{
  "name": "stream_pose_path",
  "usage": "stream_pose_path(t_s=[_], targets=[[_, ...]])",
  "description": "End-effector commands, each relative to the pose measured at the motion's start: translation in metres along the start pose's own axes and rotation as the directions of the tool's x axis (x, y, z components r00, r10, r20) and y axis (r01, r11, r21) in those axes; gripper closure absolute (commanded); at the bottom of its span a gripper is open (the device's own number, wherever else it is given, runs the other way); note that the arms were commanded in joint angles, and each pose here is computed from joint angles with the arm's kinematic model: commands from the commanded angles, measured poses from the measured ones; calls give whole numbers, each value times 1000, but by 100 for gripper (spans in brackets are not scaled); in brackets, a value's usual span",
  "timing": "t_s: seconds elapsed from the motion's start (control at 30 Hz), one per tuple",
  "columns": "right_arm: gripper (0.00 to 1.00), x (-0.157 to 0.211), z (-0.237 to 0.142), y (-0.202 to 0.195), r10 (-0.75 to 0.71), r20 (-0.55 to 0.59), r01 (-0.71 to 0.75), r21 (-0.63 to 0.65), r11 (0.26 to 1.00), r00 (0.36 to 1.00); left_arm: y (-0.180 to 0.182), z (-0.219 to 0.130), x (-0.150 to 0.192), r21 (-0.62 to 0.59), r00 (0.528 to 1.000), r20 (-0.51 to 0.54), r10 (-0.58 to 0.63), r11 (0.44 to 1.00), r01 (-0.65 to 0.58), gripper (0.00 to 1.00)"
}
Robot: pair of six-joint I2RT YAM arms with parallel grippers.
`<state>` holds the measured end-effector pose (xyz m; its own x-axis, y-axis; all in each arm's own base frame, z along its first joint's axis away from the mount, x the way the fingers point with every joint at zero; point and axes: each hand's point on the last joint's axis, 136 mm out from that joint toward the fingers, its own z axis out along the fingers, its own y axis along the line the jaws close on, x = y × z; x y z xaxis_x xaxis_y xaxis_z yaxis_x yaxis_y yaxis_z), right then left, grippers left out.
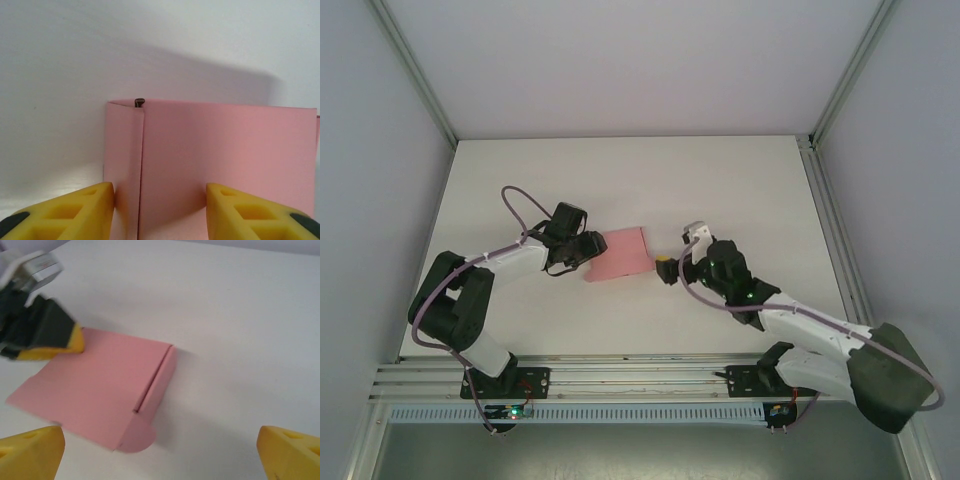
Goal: Assemble paper box
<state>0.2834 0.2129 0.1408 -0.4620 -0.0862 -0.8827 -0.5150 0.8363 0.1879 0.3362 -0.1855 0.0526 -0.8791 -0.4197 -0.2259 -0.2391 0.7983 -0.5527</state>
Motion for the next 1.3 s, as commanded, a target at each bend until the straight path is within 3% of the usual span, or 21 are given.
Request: stream_pose_path(t_s=[0.0, 0.13, 0.27, 0.47, 0.63, 0.77, 0.8, 1.07, 1.13, 1.2, 1.27], targets=[[2, -16, 24, 7, 110, -60, -112, -31, 993, 992, 31, 16, 24, -63, 996, -91, -4, 998, -2, 51], [2, 5, 70, 12, 148, -246, -173, -83, 981, 958, 29, 15, 24, -57, 996, -93, 7, 998, -12, 52], [15, 31, 100, 16, 217, -367, -292, -160, 943, 904, 27, 12, 22, -53, 996, -87, 17, 998, -22, 51], [29, 60, 108, 10, 250, -437, -340, -142, 930, 864, 24, 18, 27, -28, 993, -118, 13, 999, -16, 51], [56, 97, 108, -9, 274, -500, -334, -32, 942, 822, 23, 22, 27, -16, 992, -126, 15, 1000, -17, 52], [64, 116, 110, -20, 310, -502, -343, 29, 939, 808, 23, 24, 27, -8, 990, -136, 30, 999, -31, 56], [64, 116, 111, -17, 312, -502, -355, 10, 935, 807, 23, 24, 27, -3, 989, -139, 40, 999, -41, 61], [44, 57, 97, -9, 338, -388, -406, -106, 908, 858, 22, 17, 30, 58, 986, -109, 123, 991, -117, 66], [33, 44, 90, -9, 359, -374, -435, -140, 890, 855, 19, 15, 31, 132, 987, -97, 128, 985, -115, 67], [28, 32, 84, -6, 360, -365, -443, -178, 878, 859, 15, 12, 30, 224, 990, -75, 117, 970, -98, 67], [15, 27, 79, -2, 346, -371, -440, -204, 875, 861, 13, 9, 30, 287, 993, -67, 99, 955, -76, 67]])
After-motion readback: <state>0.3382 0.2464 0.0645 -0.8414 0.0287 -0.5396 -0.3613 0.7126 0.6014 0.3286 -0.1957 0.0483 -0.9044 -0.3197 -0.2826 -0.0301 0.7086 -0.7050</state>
